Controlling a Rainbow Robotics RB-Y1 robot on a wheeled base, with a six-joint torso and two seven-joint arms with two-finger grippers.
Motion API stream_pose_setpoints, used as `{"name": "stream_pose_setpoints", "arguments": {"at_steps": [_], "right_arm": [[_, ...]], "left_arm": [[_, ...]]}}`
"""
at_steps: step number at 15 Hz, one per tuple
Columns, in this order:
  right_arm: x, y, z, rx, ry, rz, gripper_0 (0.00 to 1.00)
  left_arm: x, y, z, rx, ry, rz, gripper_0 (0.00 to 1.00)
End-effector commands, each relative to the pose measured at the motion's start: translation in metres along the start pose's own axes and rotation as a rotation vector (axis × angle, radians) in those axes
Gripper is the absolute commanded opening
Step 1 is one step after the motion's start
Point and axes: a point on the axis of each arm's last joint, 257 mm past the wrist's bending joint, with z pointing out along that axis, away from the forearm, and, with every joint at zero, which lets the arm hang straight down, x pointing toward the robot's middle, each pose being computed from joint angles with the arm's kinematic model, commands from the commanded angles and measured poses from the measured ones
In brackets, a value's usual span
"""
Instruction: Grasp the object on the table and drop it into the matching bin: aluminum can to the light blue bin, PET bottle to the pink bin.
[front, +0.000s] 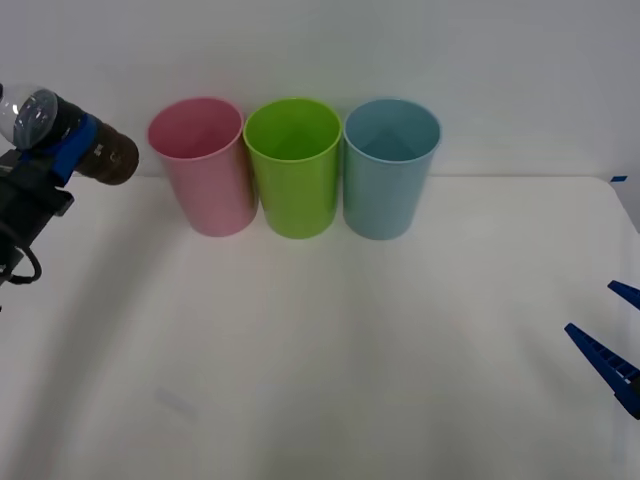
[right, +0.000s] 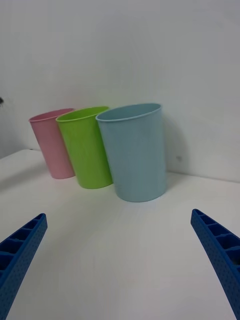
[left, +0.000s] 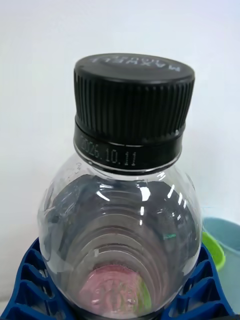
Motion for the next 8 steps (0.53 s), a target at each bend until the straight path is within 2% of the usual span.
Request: {"name": "stream_pose_setpoints", "arguments": {"at_steps": [1,3,8], "right_arm": [[0.000,0.000,0.000,0.000,0.000,0.000,1.00],[0.000,0.000,0.000,0.000,0.000,0.000,1.00],[0.000,0.000,0.000,0.000,0.000,0.000,1.00]], "left_arm": [[-0.013,0.007,0.029,-0.020,-0.021,0.006,0.00],[-0.009,0.009,0.049,-0.017,-0.014,0.014,0.00],[0.013,0.016,0.098,-0.011,0.039,0.075,0.00]]}}
